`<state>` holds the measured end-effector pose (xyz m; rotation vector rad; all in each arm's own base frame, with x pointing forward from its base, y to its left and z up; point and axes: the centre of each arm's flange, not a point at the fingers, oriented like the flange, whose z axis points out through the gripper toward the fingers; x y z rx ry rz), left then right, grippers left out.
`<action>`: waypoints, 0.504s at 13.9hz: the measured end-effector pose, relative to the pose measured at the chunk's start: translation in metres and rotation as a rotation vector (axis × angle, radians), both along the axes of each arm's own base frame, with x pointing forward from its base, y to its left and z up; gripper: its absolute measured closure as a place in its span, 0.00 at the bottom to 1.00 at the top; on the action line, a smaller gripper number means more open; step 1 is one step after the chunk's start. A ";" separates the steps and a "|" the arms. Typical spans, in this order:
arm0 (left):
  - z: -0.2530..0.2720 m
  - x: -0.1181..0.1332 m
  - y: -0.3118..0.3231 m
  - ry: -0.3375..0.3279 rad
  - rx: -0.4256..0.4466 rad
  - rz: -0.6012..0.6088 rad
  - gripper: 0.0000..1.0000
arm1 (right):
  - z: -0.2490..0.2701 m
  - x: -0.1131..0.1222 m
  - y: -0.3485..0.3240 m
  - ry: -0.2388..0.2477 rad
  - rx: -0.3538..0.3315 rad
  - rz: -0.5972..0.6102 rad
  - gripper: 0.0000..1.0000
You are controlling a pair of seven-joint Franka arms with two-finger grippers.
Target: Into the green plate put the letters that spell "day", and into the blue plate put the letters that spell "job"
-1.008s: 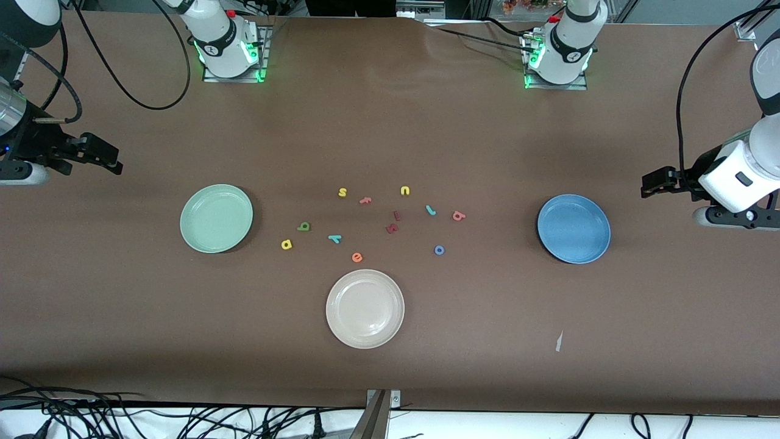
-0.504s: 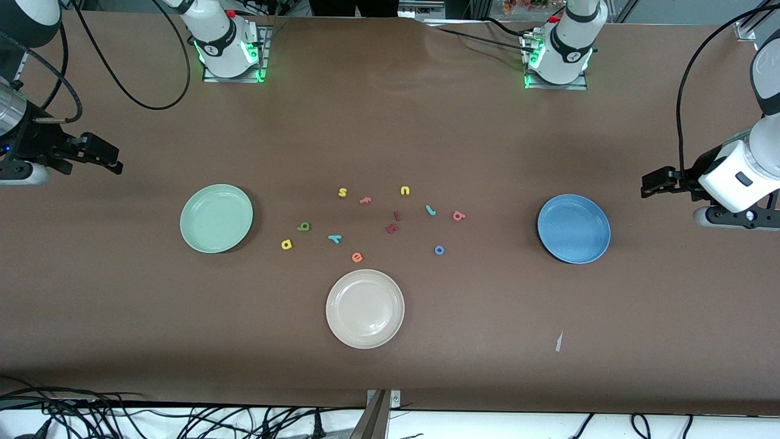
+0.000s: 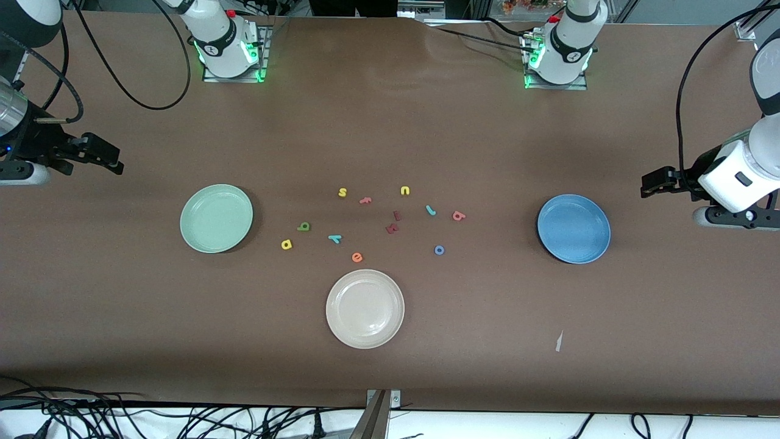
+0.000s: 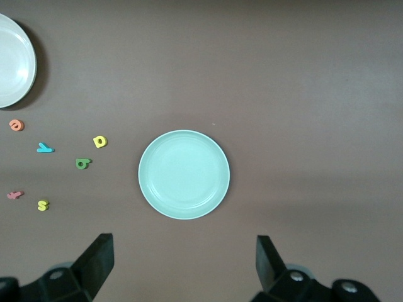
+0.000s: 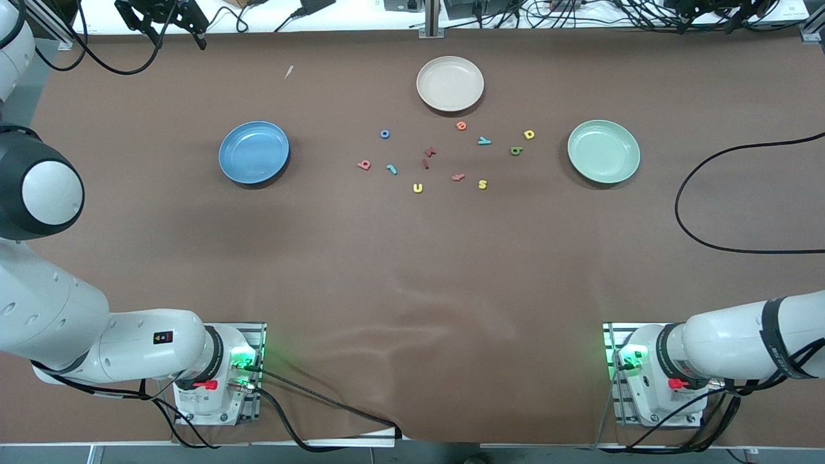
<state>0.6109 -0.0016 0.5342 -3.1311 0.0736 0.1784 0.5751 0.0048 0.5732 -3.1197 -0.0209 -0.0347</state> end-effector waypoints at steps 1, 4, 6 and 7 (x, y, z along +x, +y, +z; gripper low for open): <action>0.000 0.000 0.000 0.000 0.000 0.000 0.00 | 0.000 0.000 0.001 0.000 0.000 0.002 0.00; 0.000 0.000 0.000 0.000 0.000 0.000 0.00 | 0.000 0.000 0.002 0.000 0.000 0.004 0.00; 0.000 0.000 0.000 0.000 0.000 0.000 0.00 | 0.000 0.000 0.010 0.001 0.001 0.016 0.00; 0.000 0.000 0.000 0.000 0.000 0.000 0.00 | 0.000 0.000 0.014 0.001 0.001 0.023 0.00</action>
